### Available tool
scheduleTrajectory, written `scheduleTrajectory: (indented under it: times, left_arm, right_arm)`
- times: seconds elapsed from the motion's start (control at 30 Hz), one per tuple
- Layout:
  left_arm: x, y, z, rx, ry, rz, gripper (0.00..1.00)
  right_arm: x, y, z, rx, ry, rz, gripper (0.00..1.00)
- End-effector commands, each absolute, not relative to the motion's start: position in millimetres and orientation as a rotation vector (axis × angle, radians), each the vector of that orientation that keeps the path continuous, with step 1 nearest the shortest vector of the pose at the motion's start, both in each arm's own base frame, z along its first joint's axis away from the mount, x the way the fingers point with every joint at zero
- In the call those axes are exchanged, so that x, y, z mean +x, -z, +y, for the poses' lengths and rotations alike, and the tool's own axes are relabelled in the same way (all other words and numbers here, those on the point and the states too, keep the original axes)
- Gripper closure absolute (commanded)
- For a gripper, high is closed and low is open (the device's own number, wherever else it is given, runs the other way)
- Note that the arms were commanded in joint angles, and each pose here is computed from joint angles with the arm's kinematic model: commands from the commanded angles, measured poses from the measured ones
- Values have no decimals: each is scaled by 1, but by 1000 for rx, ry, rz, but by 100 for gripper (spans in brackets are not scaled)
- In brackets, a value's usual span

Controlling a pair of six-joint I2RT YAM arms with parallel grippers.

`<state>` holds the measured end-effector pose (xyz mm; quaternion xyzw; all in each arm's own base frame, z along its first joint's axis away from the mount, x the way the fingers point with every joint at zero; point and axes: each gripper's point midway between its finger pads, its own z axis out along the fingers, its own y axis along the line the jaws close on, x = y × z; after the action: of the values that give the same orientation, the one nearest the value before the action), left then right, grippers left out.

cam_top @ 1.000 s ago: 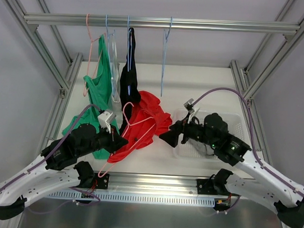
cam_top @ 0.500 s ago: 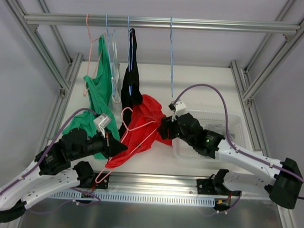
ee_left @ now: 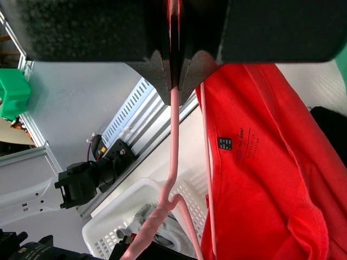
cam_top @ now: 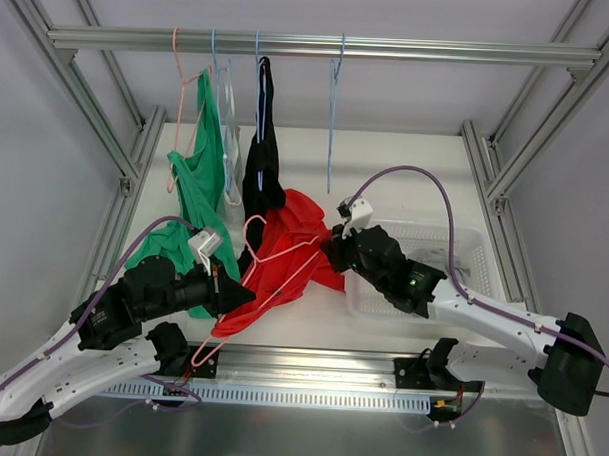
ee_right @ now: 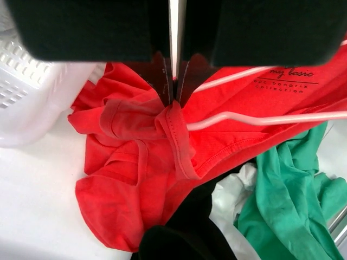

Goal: Remove the tank top from the hanger

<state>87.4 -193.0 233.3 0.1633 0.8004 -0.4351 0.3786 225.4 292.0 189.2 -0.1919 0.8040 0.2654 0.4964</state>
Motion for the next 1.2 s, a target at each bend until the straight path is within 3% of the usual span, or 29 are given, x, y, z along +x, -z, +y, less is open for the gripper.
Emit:
scheduleTrajectory:
  times: [0.0, 0.17, 0.33, 0.57, 0.73, 0.9, 1.07, 1.17]
  left_arm:
    - [79, -266, -198, 447, 1209, 1946, 100]
    - [74, -284, -191, 468, 1230, 1869, 100]
    - [69, -318, -182, 492, 1242, 1746, 100]
    - [72, -430, -194, 561, 1292, 1336, 100]
    - [96, -484, -222, 543, 1267, 1021, 100]
    - [139, -516, -237, 406, 1143, 882, 100]
    - [194, -495, -228, 214, 915, 912, 100]
    - [200, -486, -220, 170, 878, 904, 100]
  right_arm:
    - [236, -216, 283, -365, -633, 1843, 100]
    - [253, -235, 234, -170, -513, 1811, 100]
    - [254, -261, 214, -125, -595, 1762, 100]
    - [180, -330, 269, -458, -1105, 1605, 100]
    - [127, -357, 280, -633, -1285, 1528, 100]
    - [115, -303, 287, -747, -1192, 1687, 100]
    - [114, -215, 297, -723, -1096, 1900, 100]
    - [123, -176, 302, -680, -978, 2014, 100]
